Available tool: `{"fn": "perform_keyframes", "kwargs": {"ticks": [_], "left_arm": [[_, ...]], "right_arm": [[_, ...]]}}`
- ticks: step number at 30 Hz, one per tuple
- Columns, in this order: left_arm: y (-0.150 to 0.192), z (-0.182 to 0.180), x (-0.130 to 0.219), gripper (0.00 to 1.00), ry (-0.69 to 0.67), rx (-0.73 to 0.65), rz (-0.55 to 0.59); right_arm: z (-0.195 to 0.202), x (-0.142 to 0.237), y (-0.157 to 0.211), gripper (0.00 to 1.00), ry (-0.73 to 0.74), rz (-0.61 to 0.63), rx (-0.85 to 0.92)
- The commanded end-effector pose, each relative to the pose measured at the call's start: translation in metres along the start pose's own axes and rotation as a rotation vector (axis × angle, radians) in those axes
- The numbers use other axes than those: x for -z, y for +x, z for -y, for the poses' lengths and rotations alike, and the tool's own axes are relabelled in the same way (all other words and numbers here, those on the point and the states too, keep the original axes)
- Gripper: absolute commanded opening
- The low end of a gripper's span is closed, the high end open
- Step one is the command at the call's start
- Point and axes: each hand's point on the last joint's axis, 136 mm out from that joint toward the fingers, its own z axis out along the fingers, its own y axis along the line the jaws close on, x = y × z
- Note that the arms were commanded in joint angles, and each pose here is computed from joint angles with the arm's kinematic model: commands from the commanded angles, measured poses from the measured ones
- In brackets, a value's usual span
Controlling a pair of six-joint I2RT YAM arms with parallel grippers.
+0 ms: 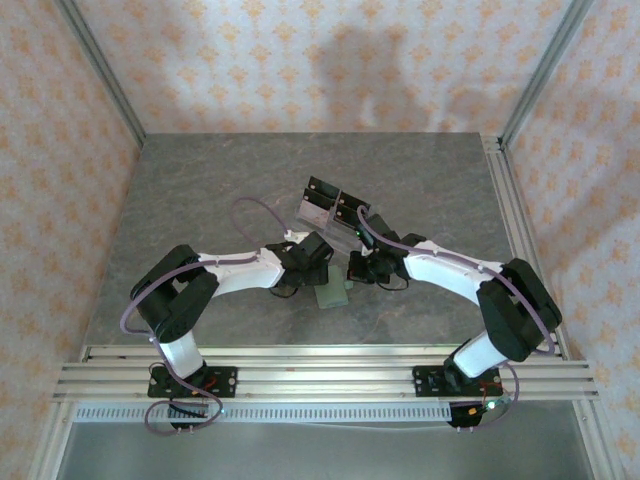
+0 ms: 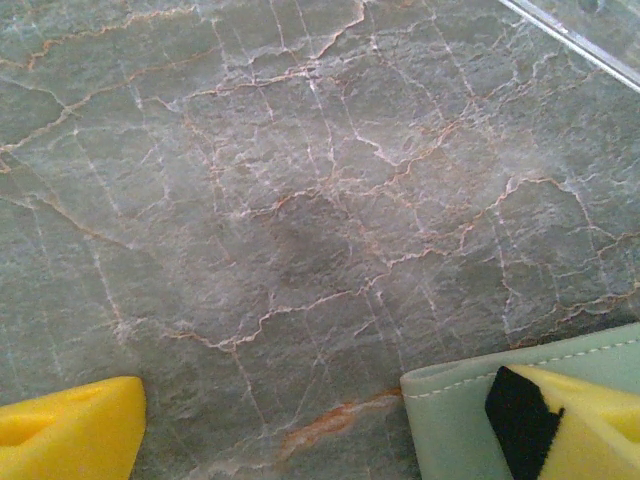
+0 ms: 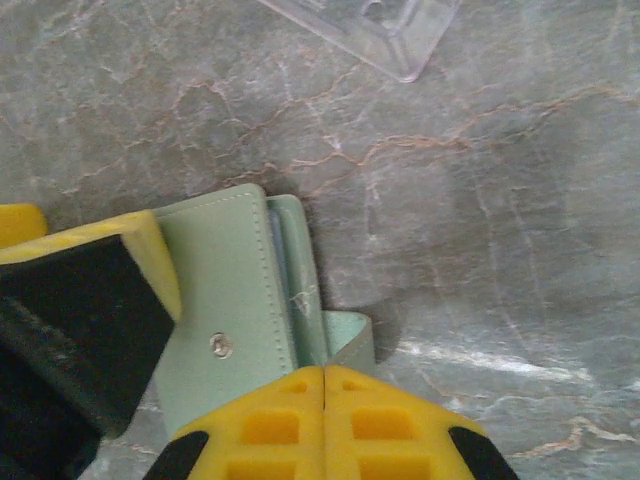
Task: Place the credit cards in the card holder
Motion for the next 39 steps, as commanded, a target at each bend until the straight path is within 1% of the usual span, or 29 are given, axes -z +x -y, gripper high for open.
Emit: {"fn": "perform_keyframes", "kwargs": {"ticks": [1,5,13,25,30,39], "left_arm": [[0.030,-0.001,-0.010,0.91,0.010,-0.031,-0.093],[0.030,0.001,-0.010,0.91,0.018,-0.031,-0.092],[0.030,0.003,-0.009,0.91,0.024,-0.032,-0.092],[0.029,0.004,-0.005,0.90,0.044,-0.018,-0.086],[0.030,0.004,-0.006,0.90,0.044,-0.017,-0.090],[0.030,0.004,-0.007,0.90,0.045,-0.016,-0.090]], "right_arm": [[-0.030,0.012,-0.008,0.00,-0.122,0.020,-0.007],[-0.043,0.006,-0.010,0.00,-0.173,-0.002,-0.020],[-0.051,-0.023,-0.003,0.00,-0.189,-0.052,-0.037],[-0.027,-0.051,0.006,0.00,-0.122,-0.060,-0.075],[-0.024,-0.047,0.006,0.00,-0.113,-0.050,-0.074],[-0.032,-0.015,-0.006,0.00,-0.132,0.017,-0.054]]}}
